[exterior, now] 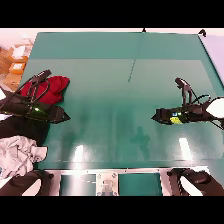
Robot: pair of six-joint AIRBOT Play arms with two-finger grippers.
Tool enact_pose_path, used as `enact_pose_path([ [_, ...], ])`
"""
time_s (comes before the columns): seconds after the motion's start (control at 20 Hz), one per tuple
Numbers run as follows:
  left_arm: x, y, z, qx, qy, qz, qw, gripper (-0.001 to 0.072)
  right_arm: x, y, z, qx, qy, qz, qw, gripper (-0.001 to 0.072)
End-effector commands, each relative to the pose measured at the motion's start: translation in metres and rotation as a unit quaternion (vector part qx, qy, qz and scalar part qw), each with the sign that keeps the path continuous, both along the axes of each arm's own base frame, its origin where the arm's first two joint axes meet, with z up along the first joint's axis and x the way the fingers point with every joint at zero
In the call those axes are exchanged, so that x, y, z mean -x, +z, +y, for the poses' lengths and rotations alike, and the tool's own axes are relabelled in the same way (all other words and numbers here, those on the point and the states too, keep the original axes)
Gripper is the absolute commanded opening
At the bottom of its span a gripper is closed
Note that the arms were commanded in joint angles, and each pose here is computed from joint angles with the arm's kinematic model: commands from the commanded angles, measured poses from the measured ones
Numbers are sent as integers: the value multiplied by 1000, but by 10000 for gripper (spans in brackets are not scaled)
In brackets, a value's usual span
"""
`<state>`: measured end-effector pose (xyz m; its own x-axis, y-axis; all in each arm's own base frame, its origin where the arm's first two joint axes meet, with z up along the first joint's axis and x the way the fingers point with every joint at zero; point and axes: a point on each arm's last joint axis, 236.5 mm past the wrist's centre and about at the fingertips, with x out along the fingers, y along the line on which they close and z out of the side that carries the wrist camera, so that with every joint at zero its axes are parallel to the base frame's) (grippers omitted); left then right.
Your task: Fold the shirts.
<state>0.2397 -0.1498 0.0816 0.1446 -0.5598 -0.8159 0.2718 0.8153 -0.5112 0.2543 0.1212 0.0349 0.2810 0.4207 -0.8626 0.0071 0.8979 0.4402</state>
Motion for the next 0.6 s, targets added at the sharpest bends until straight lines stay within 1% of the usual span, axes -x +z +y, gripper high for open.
enact_pose_path([
  [0.0,0,0,0,-1,0,1,1000,23,1,-1,0,0,0,1,1000,19],
  [0.55,0,0,0,0,0,-1,1000,24,-3,-1,0,-1,-4,-6,1000,19],
])
